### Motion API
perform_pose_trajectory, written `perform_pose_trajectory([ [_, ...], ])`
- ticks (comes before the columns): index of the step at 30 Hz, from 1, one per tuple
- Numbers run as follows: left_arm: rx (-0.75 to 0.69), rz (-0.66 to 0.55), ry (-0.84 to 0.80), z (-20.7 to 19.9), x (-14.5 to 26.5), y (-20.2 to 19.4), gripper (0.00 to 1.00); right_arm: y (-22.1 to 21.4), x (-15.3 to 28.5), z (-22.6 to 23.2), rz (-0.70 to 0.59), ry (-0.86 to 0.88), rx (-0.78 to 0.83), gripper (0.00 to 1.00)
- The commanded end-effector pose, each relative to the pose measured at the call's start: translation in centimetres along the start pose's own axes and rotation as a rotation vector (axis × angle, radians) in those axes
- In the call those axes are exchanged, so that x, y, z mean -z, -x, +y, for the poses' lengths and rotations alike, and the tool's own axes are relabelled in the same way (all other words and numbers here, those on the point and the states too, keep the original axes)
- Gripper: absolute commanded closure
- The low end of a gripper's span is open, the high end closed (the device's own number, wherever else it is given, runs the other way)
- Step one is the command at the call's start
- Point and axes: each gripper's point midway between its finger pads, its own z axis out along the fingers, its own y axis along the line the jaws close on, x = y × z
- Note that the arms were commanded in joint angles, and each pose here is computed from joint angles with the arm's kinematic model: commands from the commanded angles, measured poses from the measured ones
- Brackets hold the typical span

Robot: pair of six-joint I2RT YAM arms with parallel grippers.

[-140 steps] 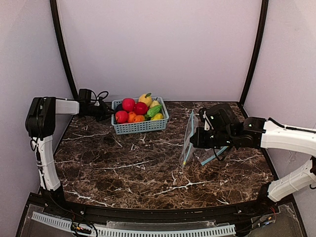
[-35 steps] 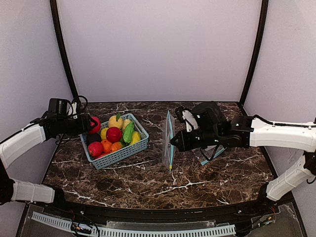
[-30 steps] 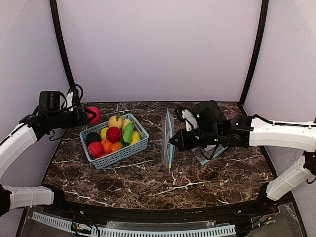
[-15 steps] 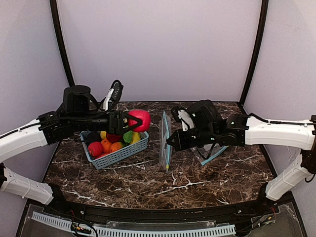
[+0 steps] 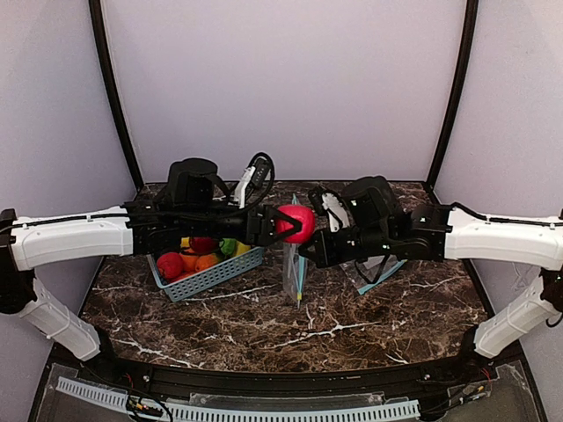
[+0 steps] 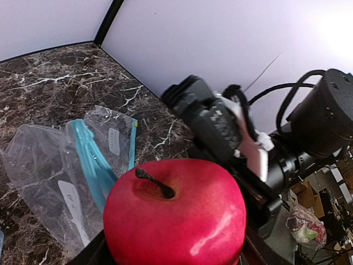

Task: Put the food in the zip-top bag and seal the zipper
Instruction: Place the fake fruit in the zipper food storage bag.

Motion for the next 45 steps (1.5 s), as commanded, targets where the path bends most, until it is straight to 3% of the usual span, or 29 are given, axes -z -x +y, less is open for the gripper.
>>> perform_pose_trajectory([
  [1,0.003,-0.028,0.085,1.2,0.1,0.8,0.41,0.6,1.1,1.4,-0.043,0.067,0.008,1.00],
  [24,0.068,0.083,0.212,5.4,-0.9,-3.9,0.41,0.4,1.7,2.0,-0.074,0.128,0.003,1.00],
  [36,0.060,0.162,0.238,6.3,-1.0,-5.9,0.41,0.0,2.5,4.6,-0.107,0.311,0.088,1.00],
  [45,0.023,0.199,0.049,3.4,-1.3,-6.9,0.41,-0.3,3.4,5.3,-0.135,0.449,0.135,1.00],
])
